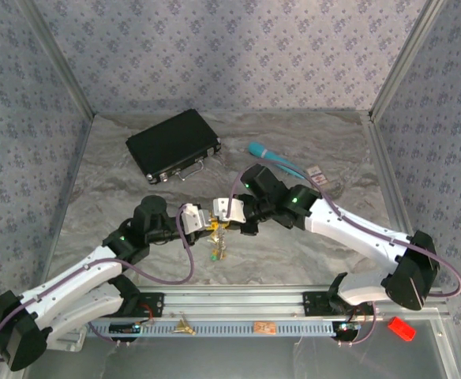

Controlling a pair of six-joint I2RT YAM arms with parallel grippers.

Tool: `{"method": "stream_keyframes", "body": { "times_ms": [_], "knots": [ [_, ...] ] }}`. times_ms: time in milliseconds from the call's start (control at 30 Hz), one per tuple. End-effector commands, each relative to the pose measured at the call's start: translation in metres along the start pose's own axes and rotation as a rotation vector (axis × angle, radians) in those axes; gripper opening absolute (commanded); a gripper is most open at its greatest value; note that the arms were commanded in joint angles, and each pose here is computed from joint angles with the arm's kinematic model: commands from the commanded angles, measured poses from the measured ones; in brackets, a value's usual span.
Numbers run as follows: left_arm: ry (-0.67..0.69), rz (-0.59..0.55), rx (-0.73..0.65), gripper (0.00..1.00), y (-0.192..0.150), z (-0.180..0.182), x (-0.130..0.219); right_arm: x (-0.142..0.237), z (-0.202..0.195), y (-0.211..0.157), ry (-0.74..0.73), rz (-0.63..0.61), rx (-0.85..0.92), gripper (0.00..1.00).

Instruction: Put the keys on the keyring

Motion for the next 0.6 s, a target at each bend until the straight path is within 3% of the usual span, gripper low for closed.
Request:
{"method": "stream_keyframes", "body": {
  "times_ms": [0,100,167,267,433,567],
  "knots": [
    [-0.016,-0.035,-0.034,0.06,0.013,0.002,0.001,0.009,0.001,0.016,0.01,-0.065,0.011,0.0],
    [-0.013,-0.042,-0.038,0.0,0.013,0.002,0.002,0.014,0.0,0.016,-0.007,-0.113,-0.023,0.02],
    [-0.002,-0.063,-0.042,0.0,0.013,0.001,0.003,0.019,-0.001,0.011,-0.016,-0.172,-0.06,0.2],
    [0.021,-0.116,-0.047,0.0,0.014,0.0,0.004,0.024,-0.002,0.001,0.003,-0.268,-0.119,0.3],
    [0.03,-0.172,-0.046,0.0,0.015,-0.002,0.005,0.024,-0.002,-0.007,0.023,-0.357,-0.153,0.37],
    [0.031,-0.179,-0.04,0.0,0.014,-0.003,0.005,0.017,-0.003,-0.01,0.033,-0.359,-0.17,0.38]
  ]
}}
Point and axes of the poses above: each hand's point on the last joint's axis, 136 mm out from that joint toward the fingers, its own x axis back along the fingers, its own z axis along the line the jaws close on, y = z × x, the point moved 7 cm from there along x, back along the fingers, and after that the axes turned 9 degrees about -x, right-handed, at the moved point
